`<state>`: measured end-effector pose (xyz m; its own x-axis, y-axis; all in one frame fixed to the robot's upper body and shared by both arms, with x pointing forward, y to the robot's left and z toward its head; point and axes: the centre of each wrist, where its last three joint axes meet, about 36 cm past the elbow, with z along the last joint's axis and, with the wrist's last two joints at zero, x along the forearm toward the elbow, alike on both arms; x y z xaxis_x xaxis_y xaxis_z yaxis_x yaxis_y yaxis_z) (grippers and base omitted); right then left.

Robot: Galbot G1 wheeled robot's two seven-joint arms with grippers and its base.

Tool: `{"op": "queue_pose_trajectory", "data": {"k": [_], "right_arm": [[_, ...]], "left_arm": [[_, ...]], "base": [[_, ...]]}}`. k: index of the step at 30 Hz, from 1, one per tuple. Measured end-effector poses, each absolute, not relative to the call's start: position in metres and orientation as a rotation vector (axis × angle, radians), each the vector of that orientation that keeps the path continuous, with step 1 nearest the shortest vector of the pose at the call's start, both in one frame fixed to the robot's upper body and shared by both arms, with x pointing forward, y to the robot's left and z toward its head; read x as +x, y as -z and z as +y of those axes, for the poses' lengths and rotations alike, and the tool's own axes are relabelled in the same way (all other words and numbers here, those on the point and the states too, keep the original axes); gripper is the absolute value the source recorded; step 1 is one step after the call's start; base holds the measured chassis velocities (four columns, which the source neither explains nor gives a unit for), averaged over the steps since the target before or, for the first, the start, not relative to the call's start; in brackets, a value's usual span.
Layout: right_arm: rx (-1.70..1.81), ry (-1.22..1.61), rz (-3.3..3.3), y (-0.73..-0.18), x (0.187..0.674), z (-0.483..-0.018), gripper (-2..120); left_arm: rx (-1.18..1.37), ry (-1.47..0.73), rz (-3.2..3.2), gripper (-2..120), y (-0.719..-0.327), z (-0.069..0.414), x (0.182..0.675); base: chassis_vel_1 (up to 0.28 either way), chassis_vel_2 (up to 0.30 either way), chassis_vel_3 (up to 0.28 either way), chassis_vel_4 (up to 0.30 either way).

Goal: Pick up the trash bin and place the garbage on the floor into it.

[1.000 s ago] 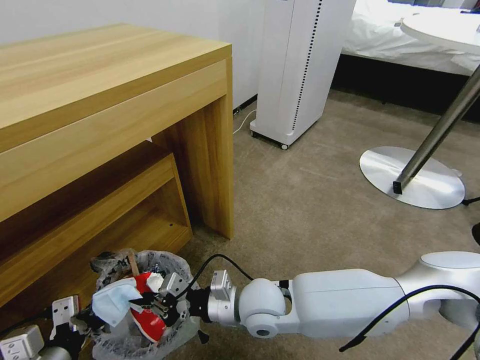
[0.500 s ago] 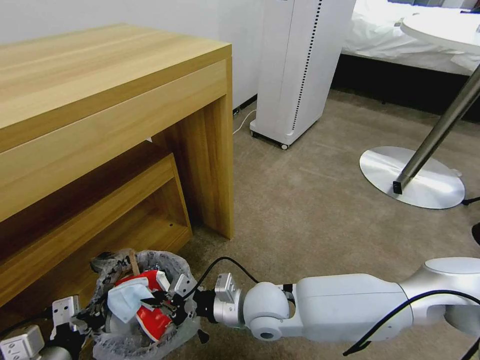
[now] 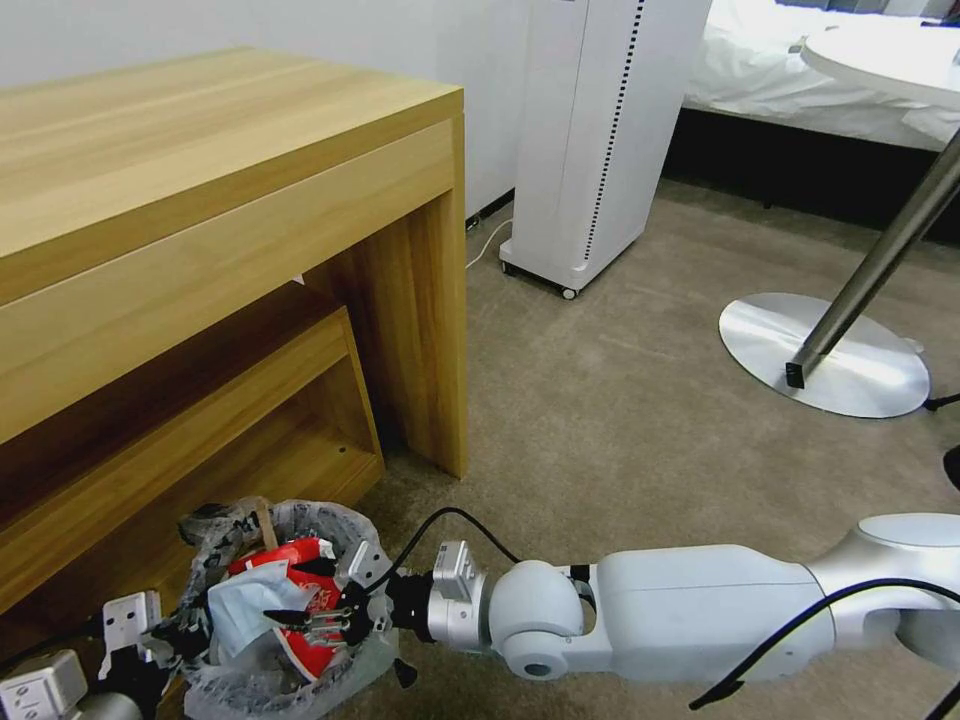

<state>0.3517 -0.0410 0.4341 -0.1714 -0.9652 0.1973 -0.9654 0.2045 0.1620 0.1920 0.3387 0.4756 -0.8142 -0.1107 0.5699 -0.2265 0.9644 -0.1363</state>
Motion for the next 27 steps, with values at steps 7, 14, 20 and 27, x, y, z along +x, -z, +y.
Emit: {"op": "queue_pose_trajectory", "data": {"k": [7,14,20,27], "right_arm": [[1.884,0.080,-2.335,-0.465,0.357,-0.050,98],[1.934,0.187,-2.499,-0.508,0.371,-0.064,100],[1.872,0.278,-2.720,-0.550,0.390,-0.097,100],[1.716,0.372,-2.890,-0.564,0.399,-0.130,100]], "left_arm": [[0.247,-0.264,-2.517,1,-0.472,0.342,0.192],[0.269,-0.257,-2.500,1,-0.470,0.343,0.187],[0.269,-0.277,-2.471,1,-0.469,0.339,0.184],[0.264,-0.314,-2.431,1,-0.465,0.335,0.184]], "base": [[0.000,0.000,0.000,0.000],[0.000,0.000,0.000,0.000],[0.000,0.000,0.000,0.000],[0.000,0.000,0.000,0.000]]}}
